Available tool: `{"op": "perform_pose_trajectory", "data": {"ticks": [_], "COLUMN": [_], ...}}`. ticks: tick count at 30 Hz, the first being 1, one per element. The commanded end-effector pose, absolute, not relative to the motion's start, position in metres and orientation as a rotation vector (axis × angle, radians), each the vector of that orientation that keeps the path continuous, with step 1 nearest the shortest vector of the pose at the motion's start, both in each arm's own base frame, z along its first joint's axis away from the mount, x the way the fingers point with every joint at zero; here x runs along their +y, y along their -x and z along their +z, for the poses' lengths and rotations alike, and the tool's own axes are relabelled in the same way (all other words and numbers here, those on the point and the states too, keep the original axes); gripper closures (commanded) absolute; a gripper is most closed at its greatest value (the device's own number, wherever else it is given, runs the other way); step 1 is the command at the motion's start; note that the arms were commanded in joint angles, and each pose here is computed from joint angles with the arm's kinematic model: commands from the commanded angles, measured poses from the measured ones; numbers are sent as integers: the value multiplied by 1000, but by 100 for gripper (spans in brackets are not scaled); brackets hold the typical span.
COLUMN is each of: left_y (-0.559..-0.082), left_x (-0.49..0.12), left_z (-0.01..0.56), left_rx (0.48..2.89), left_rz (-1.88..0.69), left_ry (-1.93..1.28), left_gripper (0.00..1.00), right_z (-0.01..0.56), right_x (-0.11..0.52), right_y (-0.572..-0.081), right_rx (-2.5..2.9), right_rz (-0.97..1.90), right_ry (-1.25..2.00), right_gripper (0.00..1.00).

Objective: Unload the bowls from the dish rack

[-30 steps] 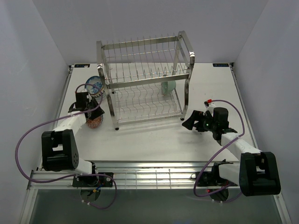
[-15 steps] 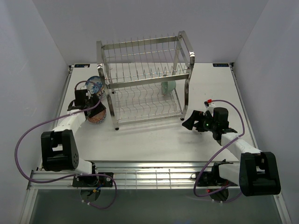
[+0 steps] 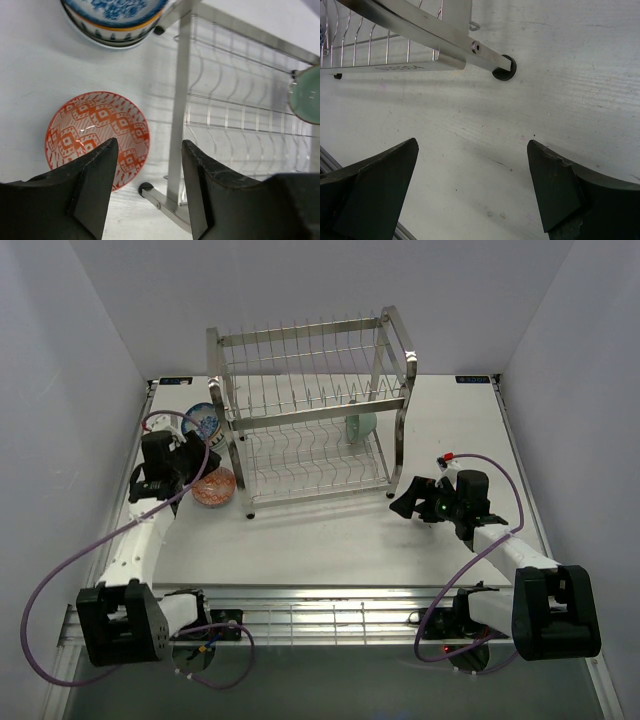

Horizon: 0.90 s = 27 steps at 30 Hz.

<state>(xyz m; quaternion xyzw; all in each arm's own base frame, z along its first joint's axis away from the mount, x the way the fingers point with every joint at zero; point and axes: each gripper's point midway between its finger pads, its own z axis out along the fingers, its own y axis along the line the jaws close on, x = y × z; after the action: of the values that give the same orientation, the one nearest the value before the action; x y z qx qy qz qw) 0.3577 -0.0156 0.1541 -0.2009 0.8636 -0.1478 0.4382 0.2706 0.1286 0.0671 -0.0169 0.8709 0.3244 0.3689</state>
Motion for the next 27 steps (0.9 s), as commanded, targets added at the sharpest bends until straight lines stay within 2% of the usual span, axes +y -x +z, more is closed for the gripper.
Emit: {"op": "perform_pose_trajectory", "data": {"ticks": [1, 6, 10, 17, 22, 27], "left_y": [-336, -293, -268, -268, -255, -249], "left_x": [-33, -68, -96, -80, -118, -151], "left_z": [194, 231, 224, 238, 268, 263], "left_rx": [2030, 1852, 1848, 1811, 1695, 1687], "left_rz": [-479, -681, -778, -661, -874, -980], "left_ry": [395, 235, 50, 107, -127, -251], "left_gripper": [37, 43, 51, 52, 52, 54], "right_z": [71, 70, 71, 69, 67, 66], "right_x": [131, 131, 132, 131, 129, 130], "right_y": [-273, -273, -274, -271, -272, -273], "right_rx": [2218, 2221, 2228, 2241, 2249, 2253], "right_rz": [838, 836, 845, 838, 826, 828], "right_ry": [75, 68, 67, 62, 55, 53], "right_gripper": [5, 5, 5, 5, 5, 5]}}
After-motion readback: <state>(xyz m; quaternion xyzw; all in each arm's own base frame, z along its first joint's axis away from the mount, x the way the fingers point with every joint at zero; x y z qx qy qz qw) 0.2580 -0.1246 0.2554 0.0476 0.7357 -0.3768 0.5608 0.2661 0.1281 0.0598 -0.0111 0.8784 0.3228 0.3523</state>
